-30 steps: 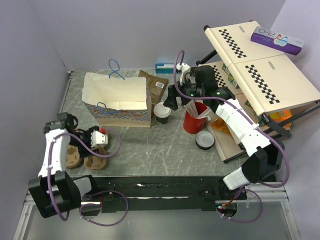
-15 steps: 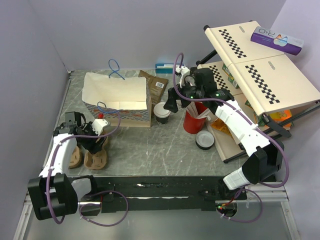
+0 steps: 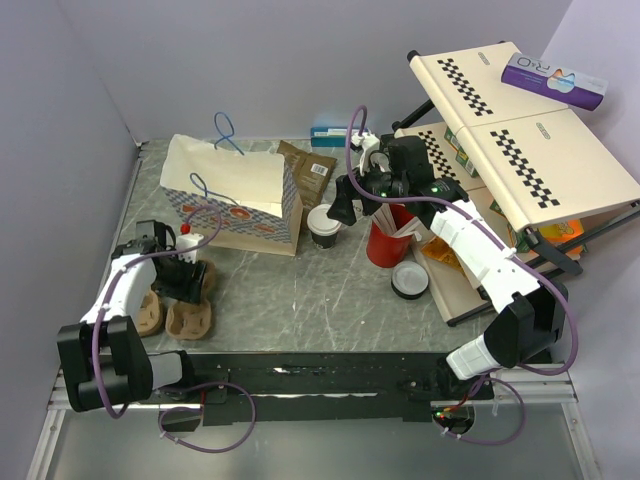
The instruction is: Pack the takeout coffee
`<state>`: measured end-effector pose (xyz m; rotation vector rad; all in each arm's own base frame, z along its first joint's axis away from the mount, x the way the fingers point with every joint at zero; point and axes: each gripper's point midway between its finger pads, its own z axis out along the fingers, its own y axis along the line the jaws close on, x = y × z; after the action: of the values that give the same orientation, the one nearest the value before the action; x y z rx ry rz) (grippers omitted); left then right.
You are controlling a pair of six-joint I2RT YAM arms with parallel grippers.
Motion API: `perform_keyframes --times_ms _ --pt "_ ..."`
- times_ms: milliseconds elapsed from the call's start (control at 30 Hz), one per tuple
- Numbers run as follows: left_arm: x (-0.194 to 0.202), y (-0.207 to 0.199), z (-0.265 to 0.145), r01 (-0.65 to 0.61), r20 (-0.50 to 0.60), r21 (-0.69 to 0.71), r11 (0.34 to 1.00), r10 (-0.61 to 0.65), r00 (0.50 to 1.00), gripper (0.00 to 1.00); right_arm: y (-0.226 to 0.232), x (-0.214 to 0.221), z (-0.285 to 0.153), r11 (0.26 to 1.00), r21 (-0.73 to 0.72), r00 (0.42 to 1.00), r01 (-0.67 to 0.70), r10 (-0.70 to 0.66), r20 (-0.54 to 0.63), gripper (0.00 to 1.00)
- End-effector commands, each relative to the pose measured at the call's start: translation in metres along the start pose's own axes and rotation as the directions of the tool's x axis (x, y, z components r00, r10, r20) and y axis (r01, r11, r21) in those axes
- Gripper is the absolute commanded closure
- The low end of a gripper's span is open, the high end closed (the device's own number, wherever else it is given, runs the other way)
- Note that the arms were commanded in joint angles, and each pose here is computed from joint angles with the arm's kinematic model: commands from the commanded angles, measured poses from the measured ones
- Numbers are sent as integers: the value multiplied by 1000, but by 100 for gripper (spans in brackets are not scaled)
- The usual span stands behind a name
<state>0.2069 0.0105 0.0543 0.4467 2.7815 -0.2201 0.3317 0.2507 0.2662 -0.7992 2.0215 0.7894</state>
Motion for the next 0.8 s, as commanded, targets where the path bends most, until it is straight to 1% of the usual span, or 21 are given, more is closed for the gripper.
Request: perform_keyframes --times_ms 0,133,267,567,667,700,767 --pt "-18 9 -7 61 36 -45 997 -60 998 39 9 -18 -10 1000 -11 997 29 -28 66 1" --pt "-21 11 -5 68 40 -48 997 -66 997 40 8 -18 -11 999 -7 997 32 -32 69 1" --pt "-19 16 -1 90 19 -69 994 -89 996 41 7 -15 -10 999 -5 997 32 -31 65 1" --pt "-15 18 1 99 2 -92 991 -99 995 47 7 -15 -8 1000 -10 998 27 -26 64 1" --pt "-7 17 3 103 -27 -94 990 -106 994 51 6 -16 -7 1000 -11 998 24 -23 65 1" --pt "-5 16 3 104 -35 -93 990 -108 994 56 7 -16 -6 1000 -14 998 23 -22 62 1" --pt "-5 14 0 103 -32 -87 991 -106 994 60 7 -19 -7 999 -15 997 28 -27 69 1"
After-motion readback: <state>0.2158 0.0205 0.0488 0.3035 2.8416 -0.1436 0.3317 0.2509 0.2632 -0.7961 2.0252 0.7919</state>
